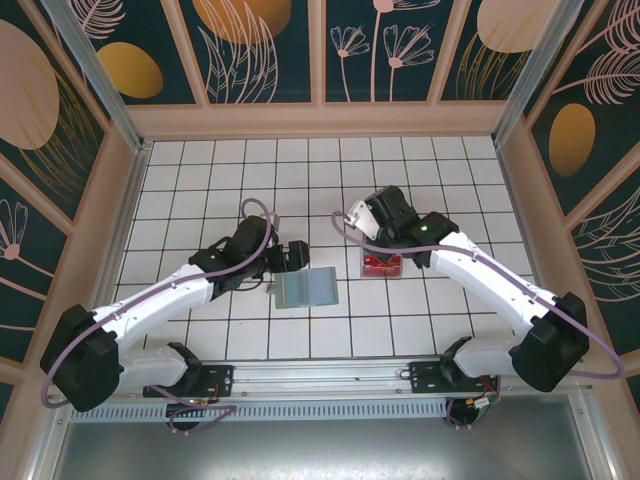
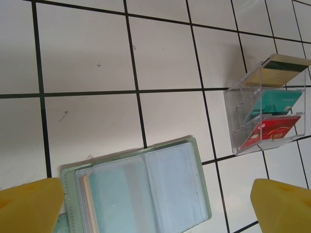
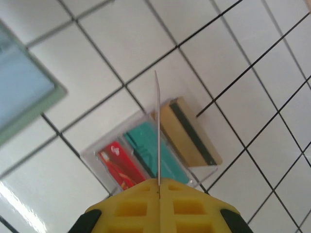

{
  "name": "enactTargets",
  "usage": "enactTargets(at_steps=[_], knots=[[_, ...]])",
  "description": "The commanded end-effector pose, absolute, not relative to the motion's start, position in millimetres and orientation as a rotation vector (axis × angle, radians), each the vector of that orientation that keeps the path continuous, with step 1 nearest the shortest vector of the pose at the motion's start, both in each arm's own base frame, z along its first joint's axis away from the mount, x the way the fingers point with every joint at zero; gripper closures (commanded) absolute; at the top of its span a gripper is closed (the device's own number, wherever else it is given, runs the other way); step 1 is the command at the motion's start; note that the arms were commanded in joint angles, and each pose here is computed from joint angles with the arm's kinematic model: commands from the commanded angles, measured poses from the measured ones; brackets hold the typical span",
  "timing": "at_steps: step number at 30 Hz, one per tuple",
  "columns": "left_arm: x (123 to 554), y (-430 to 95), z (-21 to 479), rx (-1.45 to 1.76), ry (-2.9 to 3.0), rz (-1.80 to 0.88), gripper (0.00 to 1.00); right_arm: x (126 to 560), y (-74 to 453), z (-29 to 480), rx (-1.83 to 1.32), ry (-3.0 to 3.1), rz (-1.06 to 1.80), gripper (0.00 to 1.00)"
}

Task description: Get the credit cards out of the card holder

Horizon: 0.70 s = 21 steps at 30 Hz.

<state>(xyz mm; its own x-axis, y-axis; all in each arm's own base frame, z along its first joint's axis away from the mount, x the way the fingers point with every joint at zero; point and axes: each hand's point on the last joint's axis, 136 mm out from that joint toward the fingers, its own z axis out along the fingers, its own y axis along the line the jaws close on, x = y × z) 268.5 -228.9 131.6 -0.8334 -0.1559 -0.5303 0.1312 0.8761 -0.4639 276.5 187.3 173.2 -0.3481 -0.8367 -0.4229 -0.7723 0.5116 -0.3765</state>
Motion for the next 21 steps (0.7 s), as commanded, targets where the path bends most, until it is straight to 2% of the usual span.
enactTargets(at_steps=[1, 13, 21], knots=[[269.8, -222.9, 130.8, -0.008, 2.446, -0.634, 0.02, 258.4, 165.9, 149.7, -1.542, 2.167, -0.266, 1.0], [269.5, -221.5, 126.2, 0.002, 2.45, -0.62, 0.01, 238.4, 148.5, 106.4, -1.665, 2.224, -0.3, 1.0], [269.1, -220.0, 123.5, -0.008, 2.455, -0.611, 0.02, 248.2, 147.1, 100.0, -1.682, 2.186, -0.368, 1.0]])
